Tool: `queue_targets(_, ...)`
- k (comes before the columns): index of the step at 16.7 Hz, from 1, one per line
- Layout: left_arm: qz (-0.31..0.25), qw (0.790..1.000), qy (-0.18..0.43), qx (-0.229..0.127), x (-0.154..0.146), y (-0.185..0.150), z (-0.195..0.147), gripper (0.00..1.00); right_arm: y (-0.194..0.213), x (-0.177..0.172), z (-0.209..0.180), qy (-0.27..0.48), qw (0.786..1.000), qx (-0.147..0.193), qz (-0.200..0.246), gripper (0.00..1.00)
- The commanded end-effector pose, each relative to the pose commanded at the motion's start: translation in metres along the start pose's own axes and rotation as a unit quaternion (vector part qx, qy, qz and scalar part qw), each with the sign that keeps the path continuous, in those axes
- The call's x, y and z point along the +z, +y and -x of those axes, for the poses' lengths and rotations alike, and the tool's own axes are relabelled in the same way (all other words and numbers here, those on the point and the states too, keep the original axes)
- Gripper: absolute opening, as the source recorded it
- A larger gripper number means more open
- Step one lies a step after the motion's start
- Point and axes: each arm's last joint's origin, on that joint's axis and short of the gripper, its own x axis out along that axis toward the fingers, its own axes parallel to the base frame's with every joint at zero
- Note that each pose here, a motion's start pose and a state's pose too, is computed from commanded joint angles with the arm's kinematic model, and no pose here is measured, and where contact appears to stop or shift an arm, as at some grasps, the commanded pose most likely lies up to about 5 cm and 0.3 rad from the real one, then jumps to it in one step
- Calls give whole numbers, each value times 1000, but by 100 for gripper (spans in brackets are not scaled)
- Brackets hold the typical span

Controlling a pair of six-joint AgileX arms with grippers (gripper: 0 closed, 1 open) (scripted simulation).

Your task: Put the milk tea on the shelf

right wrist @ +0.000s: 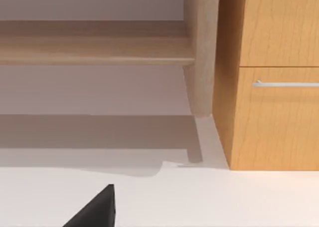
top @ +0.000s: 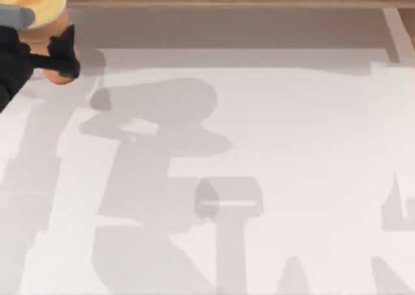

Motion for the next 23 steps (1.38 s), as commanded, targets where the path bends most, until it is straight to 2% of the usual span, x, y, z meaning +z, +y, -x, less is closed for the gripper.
queue_targets(4,3,998,21,-65,36,-85,-31,0,0,0,0,0,1000,0,0,100)
queue_targets(6,4,997,26,-74,60,-120,-40,0,0,0,0,0,1000,0,0,100)
queue_targets(8,7,998,29,-61,85,-141,-48,0,0,0,0,0,1000,0,0,100)
queue_targets(11,13,999,36,-5,116,-145,-61,0,0,0,0,0,1000,0,0,100)
queue_targets(16,20,994,45,101,149,-116,-75,0,0,0,0,0,1000,0,0,100)
queue_targets(18,21,992,40,117,158,-111,-75,0,0,0,0,0,1000,0,0,100)
queue_targets(23,20,992,38,115,159,-113,-74,0,0,0,0,0,1000,0,0,100)
